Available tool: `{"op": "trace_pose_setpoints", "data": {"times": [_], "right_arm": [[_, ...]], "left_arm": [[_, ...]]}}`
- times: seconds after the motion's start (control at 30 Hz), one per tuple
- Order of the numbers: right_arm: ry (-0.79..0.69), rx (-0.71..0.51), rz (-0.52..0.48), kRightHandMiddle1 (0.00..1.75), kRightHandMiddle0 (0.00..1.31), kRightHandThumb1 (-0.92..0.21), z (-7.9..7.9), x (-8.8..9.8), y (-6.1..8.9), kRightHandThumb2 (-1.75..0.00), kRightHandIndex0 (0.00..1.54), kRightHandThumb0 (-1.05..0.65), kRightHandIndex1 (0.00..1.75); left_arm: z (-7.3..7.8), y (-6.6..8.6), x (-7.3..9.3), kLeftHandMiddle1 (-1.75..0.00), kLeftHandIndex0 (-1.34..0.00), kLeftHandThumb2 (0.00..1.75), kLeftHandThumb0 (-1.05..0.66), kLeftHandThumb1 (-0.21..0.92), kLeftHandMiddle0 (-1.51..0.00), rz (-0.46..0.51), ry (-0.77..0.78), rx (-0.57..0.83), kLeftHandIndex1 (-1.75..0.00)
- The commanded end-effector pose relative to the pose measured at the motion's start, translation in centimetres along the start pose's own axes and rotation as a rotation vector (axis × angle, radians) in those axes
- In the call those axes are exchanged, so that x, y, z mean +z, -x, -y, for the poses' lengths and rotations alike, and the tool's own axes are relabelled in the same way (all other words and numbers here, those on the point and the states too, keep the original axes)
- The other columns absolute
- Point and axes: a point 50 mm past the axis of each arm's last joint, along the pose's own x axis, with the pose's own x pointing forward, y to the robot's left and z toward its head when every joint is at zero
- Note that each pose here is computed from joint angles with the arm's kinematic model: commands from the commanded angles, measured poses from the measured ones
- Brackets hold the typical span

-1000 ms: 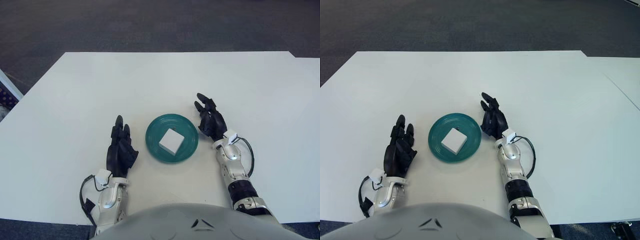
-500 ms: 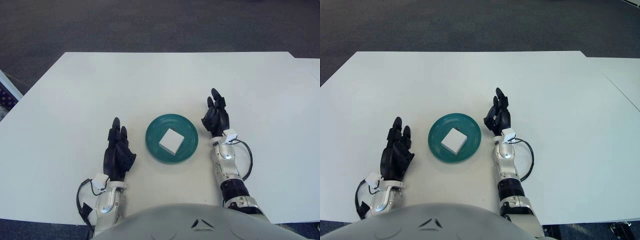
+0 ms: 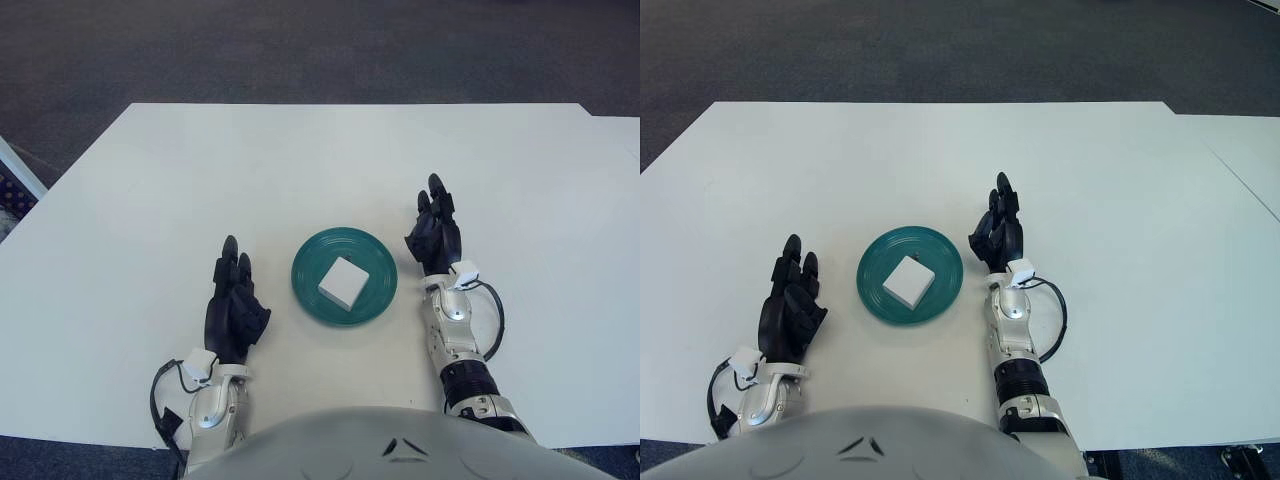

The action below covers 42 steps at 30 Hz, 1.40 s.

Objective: Put the charger into the plate.

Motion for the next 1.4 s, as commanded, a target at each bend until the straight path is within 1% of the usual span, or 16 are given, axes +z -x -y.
{"op": "trace_pose_setpoints", "data": {"times": [0.0,0.1,0.27,0.4,0.47,0.53,0.57,0.67,0.7,0.83,0.97,1.1,1.13,1.27,1.33,1.37], "right_arm": [[-0.082,-0.101,-0.233,0.05,0.0,-0.92,-0.5,-3.8,7.6,-0.91,0.01,-0.91,0.0],[-0.037,-0.091,-0.23,0.05,0.01,-0.92,0.8,-3.5,8.2,-0.9,0.02,-0.92,0.01],[-0.006,-0.089,-0.236,0.08,0.05,-0.92,1.8,-3.6,8.7,-0.89,0.07,-0.94,0.02],[0.033,-0.08,-0.227,0.1,0.08,-0.92,1.7,-3.3,9.1,-0.89,0.09,-0.95,0.03],[0.067,-0.06,-0.219,0.11,0.08,-0.92,1.5,-3.0,9.5,-0.89,0.1,-0.95,0.03],[0.091,-0.04,-0.209,0.14,0.06,-0.92,1.1,-2.5,9.9,-0.89,0.11,-0.95,0.02],[0.096,-0.035,-0.205,0.19,0.04,-0.92,0.9,-2.4,10.1,-0.9,0.11,-0.95,0.01],[0.116,-0.02,-0.194,0.23,0.02,-0.92,1.1,-1.6,10.4,-0.91,0.12,-0.95,0.01],[0.121,-0.017,-0.193,0.24,0.01,-0.92,1.2,-1.5,10.4,-0.92,0.12,-0.95,0.0],[0.123,-0.023,-0.186,0.24,0.0,-0.92,1.7,0.1,10.6,-0.92,0.12,-0.94,0.0],[0.117,-0.024,-0.207,0.25,0.0,-0.92,1.8,0.7,10.7,-0.89,0.12,-0.91,0.0],[0.11,-0.015,-0.238,0.26,0.0,-0.92,2.0,0.9,10.8,-0.88,0.12,-0.9,0.0],[0.11,-0.014,-0.256,0.26,0.0,-0.92,2.4,0.8,10.8,-0.87,0.12,-0.9,0.0],[0.118,-0.019,-0.311,0.28,0.0,-0.92,3.9,-0.2,10.8,-0.88,0.13,-0.9,0.0],[0.12,-0.018,-0.335,0.28,0.0,-0.92,4.5,-0.7,10.8,-0.89,0.14,-0.92,0.01],[0.12,-0.017,-0.344,0.28,0.0,-0.92,4.7,-1.0,10.8,-0.89,0.14,-0.92,0.01]], "left_arm": [[-0.2,-1.1,0.0,0.0,0.0,0.99,-1.05,0.92,0.0,-0.032,-0.019,0.0,-0.09],[-0.5,-2.4,-0.3,0.0,0.0,0.98,-1.05,0.92,0.0,-0.063,-0.041,-0.017,-0.1],[-0.8,-3.6,-1.1,-0.01,-0.02,0.96,-1.05,0.92,-0.02,-0.088,-0.032,-0.025,-0.12],[-0.9,-3.8,-1.5,0.0,0.0,0.95,-1.04,0.92,-0.06,-0.103,-0.033,-0.041,-0.23],[-0.8,-3.7,-1.6,-0.01,0.0,0.94,-1.04,0.92,-0.08,-0.11,-0.033,-0.042,-0.28],[-0.7,-3.6,-1.7,-0.01,0.0,0.94,-1.04,0.92,-0.1,-0.117,-0.029,-0.042,-0.34],[-0.6,-3.5,-1.8,-0.01,0.0,0.94,-1.05,0.92,-0.12,-0.119,-0.027,-0.041,-0.39],[-0.5,-3.3,-1.8,-0.01,0.0,0.93,-1.05,0.92,-0.16,-0.118,-0.007,-0.038,-0.49],[-0.4,-3.3,-1.8,-0.01,0.0,0.93,-1.05,0.92,-0.18,-0.116,0.0,-0.037,-0.58],[-0.3,-3.1,-1.9,-0.01,-0.03,0.91,-1.05,0.92,-0.21,-0.11,0.045,-0.029,-0.68],[-0.1,-3.0,-1.9,-0.01,-0.04,0.89,-1.05,0.92,-0.24,-0.098,0.071,-0.027,-0.79],[0.0,-3.1,-2.0,0.0,-0.02,0.88,-1.05,0.92,-0.24,-0.082,0.094,-0.023,-0.81],[0.0,-3.1,-2.0,0.0,-0.01,0.88,-1.05,0.92,-0.24,-0.075,0.096,-0.022,-0.81],[-0.1,-3.2,-2.0,0.0,0.0,0.87,-1.05,0.92,-0.23,-0.068,0.09,-0.031,-0.71],[-0.1,-3.1,-1.9,-0.01,0.0,0.87,-1.05,0.92,-0.23,-0.071,0.093,-0.033,-0.69],[0.0,-3.0,-1.9,-0.01,0.0,0.86,-1.05,0.92,-0.24,-0.071,0.096,-0.033,-0.71]]}}
